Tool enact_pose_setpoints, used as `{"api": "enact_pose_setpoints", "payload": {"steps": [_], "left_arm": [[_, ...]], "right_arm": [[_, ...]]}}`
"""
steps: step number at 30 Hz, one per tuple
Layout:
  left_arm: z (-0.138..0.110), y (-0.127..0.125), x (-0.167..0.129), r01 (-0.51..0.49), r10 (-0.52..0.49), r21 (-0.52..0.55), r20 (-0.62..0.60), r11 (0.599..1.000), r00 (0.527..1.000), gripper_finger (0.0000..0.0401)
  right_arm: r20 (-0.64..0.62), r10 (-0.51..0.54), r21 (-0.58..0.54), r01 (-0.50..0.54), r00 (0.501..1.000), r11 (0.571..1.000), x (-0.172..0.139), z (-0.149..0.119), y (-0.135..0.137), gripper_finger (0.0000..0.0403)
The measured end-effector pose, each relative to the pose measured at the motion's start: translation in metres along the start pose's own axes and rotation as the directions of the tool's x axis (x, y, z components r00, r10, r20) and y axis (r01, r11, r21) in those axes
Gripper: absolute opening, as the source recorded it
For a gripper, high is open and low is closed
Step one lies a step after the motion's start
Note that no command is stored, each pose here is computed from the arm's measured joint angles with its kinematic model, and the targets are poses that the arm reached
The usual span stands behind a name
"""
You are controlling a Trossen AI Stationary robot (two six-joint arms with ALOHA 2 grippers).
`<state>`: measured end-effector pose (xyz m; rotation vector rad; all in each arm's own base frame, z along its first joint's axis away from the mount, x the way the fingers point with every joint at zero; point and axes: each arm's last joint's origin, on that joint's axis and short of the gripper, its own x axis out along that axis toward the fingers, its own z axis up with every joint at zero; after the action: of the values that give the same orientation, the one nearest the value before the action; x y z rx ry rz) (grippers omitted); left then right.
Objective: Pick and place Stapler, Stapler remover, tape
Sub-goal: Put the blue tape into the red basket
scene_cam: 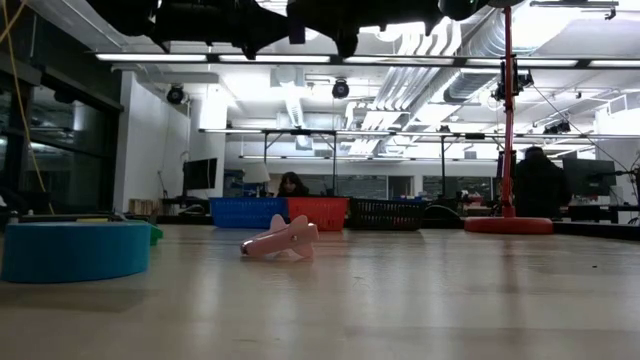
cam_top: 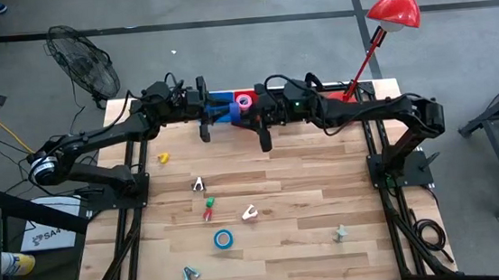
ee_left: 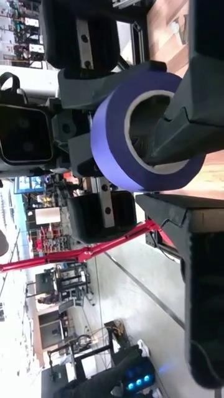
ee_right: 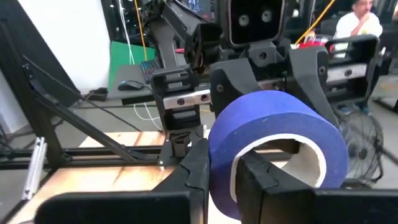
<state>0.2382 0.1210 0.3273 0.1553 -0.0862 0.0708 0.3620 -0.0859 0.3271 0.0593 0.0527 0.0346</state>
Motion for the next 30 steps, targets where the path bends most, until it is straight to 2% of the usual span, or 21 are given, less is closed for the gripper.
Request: {"api": "enact_pose_setpoints", "payload": {"steps": [6, 12, 17, 22, 26, 30], "left_arm": [[-0.002, 0.000, -0.001, 0.002, -0.002, 0.026, -0.021, 1.000, 1.000, 0.0114], [-0.007, -0.001, -0.001, 0.008, -0.006, 0.024, -0.072, 1.000, 0.997, 0.0170], [-0.004, -0.004, -0.010, -0.018, 0.025, 0.060, -0.128, 0.998, 0.991, 0.0212], [0.001, -0.003, -0.025, -0.099, 0.111, 0.075, -0.192, 0.992, 0.975, 0.0220], [0.007, 0.001, -0.037, -0.137, 0.150, 0.075, -0.197, 0.988, 0.969, 0.0220], [0.015, 0.004, -0.049, -0.172, 0.185, 0.084, -0.181, 0.981, 0.966, 0.0220]], "right_arm": [[-0.049, -0.014, 0.051, 0.017, 0.999, 0.999, -0.005, -0.002, -0.007, 0.0034], [-0.108, -0.057, 0.073, 0.065, 0.993, 0.995, -0.018, 0.000, -0.017, 0.0034], [-0.229, -0.096, 0.119, 0.126, 0.969, 0.985, -0.026, -0.006, -0.030, 0.0034], [-0.309, -0.166, 0.112, 0.209, 0.937, 0.971, -0.033, -0.001, -0.045, 0.0034], [-0.354, -0.223, 0.096, 0.273, 0.908, 0.957, -0.039, 0.004, -0.062, 0.0034], [-0.398, -0.236, 0.101, 0.299, 0.887, 0.949, -0.040, 0.002, -0.079, 0.0034]]}}
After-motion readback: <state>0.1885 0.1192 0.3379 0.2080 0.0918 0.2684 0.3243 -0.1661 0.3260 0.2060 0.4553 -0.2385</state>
